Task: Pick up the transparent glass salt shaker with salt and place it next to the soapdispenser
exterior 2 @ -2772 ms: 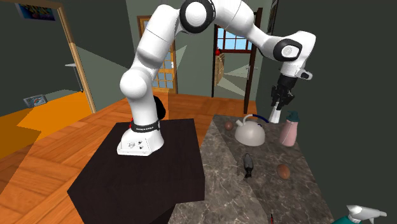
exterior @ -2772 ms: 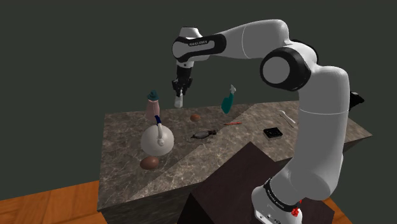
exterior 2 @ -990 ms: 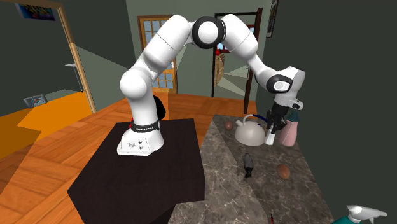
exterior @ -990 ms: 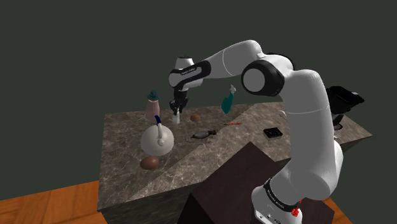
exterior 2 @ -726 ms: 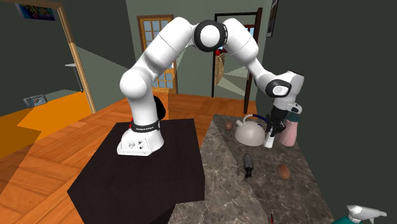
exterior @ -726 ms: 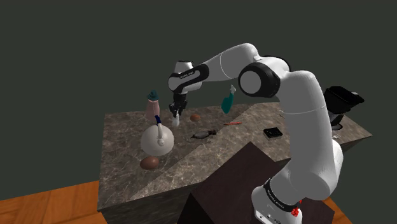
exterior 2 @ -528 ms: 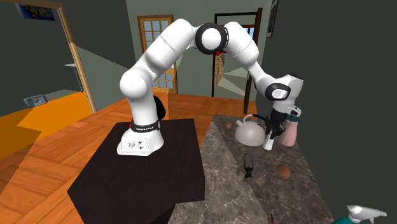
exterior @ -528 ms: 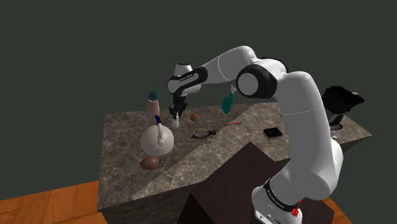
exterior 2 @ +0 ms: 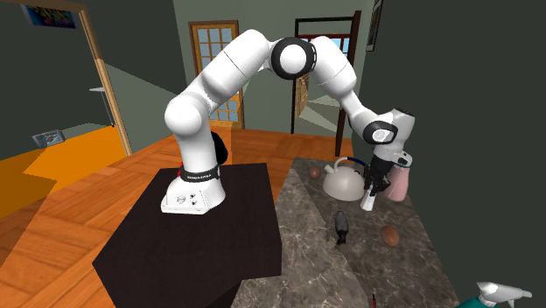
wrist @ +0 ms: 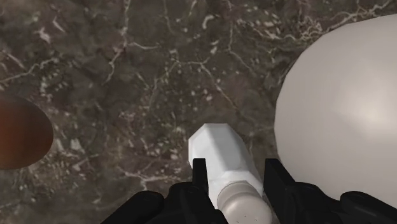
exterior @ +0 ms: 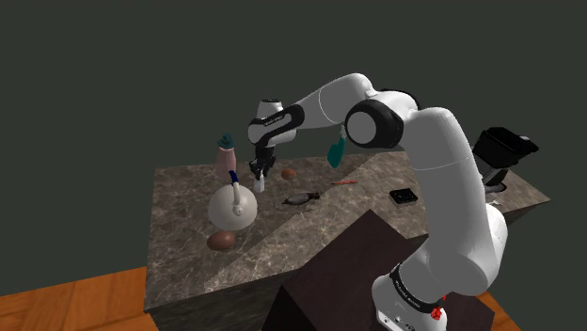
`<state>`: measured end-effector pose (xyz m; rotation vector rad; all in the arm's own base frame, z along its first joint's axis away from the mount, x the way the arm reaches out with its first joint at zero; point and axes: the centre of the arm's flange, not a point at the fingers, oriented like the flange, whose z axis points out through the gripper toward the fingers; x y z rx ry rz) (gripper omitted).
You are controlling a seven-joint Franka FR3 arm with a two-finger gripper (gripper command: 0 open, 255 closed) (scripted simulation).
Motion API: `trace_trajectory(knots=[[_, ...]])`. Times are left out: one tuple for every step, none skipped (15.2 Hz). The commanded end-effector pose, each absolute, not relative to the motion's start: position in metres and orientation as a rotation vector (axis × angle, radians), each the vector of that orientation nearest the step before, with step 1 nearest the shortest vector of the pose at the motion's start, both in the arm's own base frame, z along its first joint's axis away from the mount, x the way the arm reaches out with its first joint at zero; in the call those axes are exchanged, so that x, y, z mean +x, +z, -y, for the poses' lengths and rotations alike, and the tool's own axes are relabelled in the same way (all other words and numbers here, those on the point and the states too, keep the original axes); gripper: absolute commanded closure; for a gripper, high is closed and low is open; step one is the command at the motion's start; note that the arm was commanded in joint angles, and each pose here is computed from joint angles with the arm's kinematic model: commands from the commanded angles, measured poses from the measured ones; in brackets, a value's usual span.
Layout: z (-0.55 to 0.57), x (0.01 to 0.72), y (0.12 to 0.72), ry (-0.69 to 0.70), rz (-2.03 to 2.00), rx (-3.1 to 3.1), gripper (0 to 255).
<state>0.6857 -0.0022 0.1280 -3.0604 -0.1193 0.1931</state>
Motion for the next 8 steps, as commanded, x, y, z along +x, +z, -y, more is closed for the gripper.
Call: trace_trajectory(knots=[[0.0022,0.6857,0.1279,0.193,0.119,-3.06,255],[0.0022,0.6857,0.1279,0.193,0.119,-3.06,255],[0.0022,0.6857,0.1279,0.193,0.119,-3.06,255],[0.0022,0.6857,0.1279,0.193,0.119,-3.06,0],[0.0022,0.6857,0.1279,0.193,0.119,-3.06,0],[0.0023,0.6857,0.1279,0.193,0.119,-3.06,0],[0.0022,0.6857,0.1279,0.193,0.119,-3.06,0],[0.0022,0.6857,0.1279,0.193,0.119,-3.06,0]])
